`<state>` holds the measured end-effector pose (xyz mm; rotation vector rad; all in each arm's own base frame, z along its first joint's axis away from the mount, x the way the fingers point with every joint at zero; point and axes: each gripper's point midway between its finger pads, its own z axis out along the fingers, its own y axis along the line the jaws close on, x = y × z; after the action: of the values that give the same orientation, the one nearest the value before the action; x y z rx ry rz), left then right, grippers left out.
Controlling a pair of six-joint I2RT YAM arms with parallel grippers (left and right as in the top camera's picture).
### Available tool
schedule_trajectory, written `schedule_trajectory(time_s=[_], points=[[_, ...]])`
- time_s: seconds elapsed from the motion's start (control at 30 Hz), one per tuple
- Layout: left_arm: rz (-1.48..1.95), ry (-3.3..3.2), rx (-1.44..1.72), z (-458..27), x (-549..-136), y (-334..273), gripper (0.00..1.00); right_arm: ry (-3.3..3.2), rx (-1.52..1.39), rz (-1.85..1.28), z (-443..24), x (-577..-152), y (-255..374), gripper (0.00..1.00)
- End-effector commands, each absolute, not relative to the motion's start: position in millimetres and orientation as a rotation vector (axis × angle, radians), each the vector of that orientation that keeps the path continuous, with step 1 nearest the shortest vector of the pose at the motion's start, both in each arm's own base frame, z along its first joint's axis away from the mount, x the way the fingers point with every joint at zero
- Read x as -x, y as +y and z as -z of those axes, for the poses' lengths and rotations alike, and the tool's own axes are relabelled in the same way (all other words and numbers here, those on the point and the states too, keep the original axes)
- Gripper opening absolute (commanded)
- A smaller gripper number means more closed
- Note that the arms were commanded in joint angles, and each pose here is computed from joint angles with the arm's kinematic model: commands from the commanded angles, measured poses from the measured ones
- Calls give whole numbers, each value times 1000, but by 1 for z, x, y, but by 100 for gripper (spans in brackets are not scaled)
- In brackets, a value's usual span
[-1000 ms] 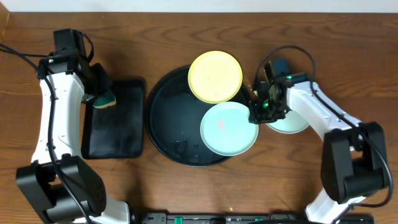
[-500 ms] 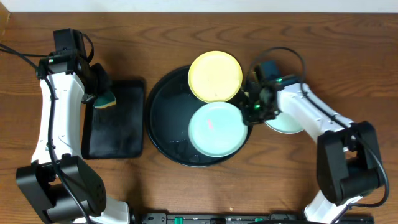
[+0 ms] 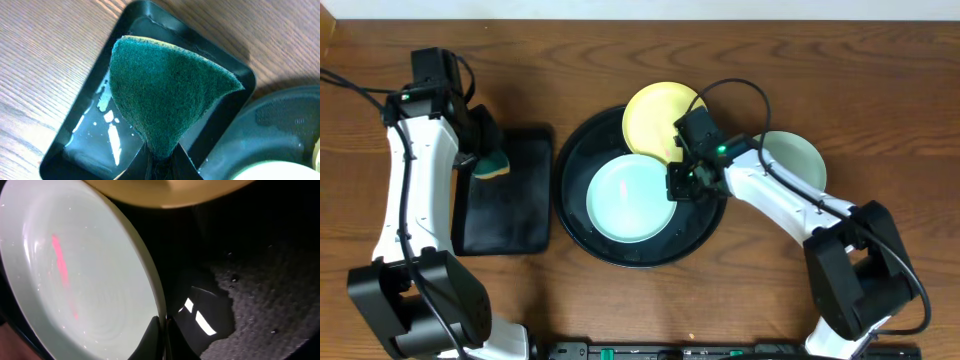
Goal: Clean dirty plates on tray and stack at the side
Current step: 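Grip the rim of the remaining mint plate with the right gripper, then bring the sponge with the left gripper onto the mint plate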
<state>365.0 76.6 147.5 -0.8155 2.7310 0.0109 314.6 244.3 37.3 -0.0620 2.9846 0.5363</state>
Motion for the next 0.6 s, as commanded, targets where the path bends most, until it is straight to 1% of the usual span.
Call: schedule_trajectory(time_s=[0.0, 0.1, 0.27, 0.43, 0.57], points=[[-13, 2731, 756, -154, -370, 62, 8, 3018, 4, -505, -23, -314, 249, 1], [23, 2757, 662, -154, -374, 37, 7, 3048, 3, -513, -12, -311, 251, 1], [190, 2821, 486, -150, -372, -14, 7, 3088, -32, -555, -2, -310, 248, 1], [345, 2904, 342, -134, -357, -56, 7, 3092, -48, -566, -1, -312, 246, 1], [392, 2977, 270, -114, -338, -81, 7, 3090, -45, -568, -1, -312, 247, 1]])
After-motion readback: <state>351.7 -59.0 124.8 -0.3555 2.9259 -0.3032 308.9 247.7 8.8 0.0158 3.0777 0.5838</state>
